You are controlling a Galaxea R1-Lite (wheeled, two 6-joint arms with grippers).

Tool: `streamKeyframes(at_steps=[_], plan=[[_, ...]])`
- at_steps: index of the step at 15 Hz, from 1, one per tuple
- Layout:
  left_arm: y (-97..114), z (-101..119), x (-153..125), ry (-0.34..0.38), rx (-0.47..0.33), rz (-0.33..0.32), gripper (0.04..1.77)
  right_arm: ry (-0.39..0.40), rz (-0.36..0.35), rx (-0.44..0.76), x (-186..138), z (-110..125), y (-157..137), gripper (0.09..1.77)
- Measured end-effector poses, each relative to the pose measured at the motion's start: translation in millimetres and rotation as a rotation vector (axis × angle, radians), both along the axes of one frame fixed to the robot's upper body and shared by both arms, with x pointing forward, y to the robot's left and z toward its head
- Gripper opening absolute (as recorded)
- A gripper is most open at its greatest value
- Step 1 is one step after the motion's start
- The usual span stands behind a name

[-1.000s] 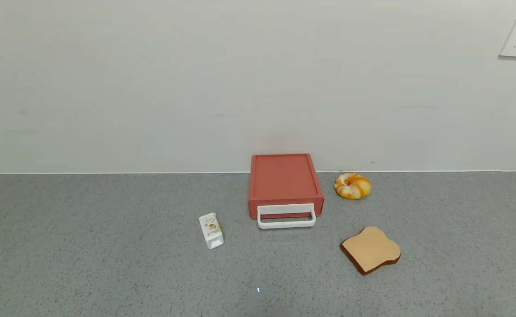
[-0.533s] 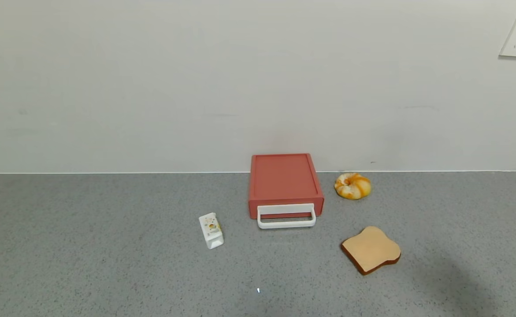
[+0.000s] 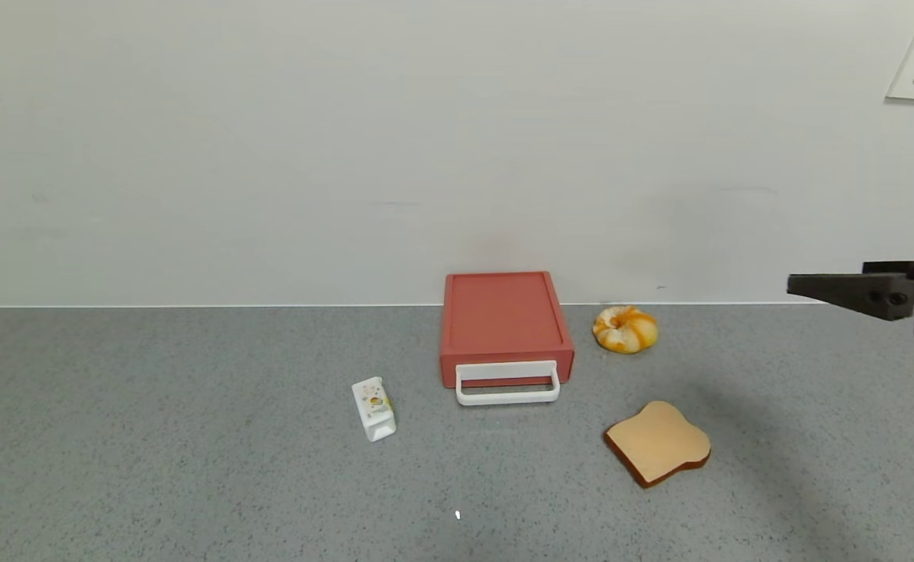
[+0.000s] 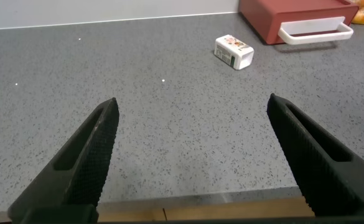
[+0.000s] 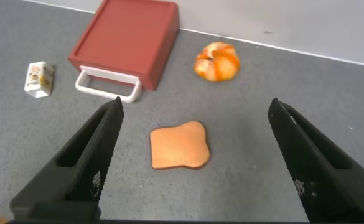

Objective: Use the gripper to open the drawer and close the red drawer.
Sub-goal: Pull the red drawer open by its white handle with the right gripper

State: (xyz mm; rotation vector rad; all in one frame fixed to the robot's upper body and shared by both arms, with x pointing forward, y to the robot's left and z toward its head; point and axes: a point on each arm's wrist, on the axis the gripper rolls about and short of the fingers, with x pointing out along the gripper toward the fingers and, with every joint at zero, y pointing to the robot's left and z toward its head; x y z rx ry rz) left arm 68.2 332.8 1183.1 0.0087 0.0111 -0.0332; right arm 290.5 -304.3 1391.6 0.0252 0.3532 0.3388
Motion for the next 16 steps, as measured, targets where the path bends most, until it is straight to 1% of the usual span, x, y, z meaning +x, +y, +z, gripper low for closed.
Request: streamKeyframes(at_steps=[2,3,5,8,12,16], plan=[[0,0,0,0.0,0.0,0.0,1.72,0.03,0.052,-0.003,22,-1,17,1.71],[0,0,0,-0.001,-0.002,0.0,1.72,0.05,0.067,-0.008,33,-4,28,1.71],[0,0,0,-0.001,-0.002,0.0,1.72,0.082,0.066,-0.026,50,-11,51,1.71],[0,0,0,-0.001,-0.001,0.0,1.72,0.105,0.082,-0.046,65,-18,82,1.71],[0,0,0,-0.002,0.0,0.0,1.72,0.125,0.087,-0.094,80,-29,117,1.71],[0,0,0,-0.002,0.0,0.0,1.72,0.164,0.066,-0.136,90,-49,152,1.71]])
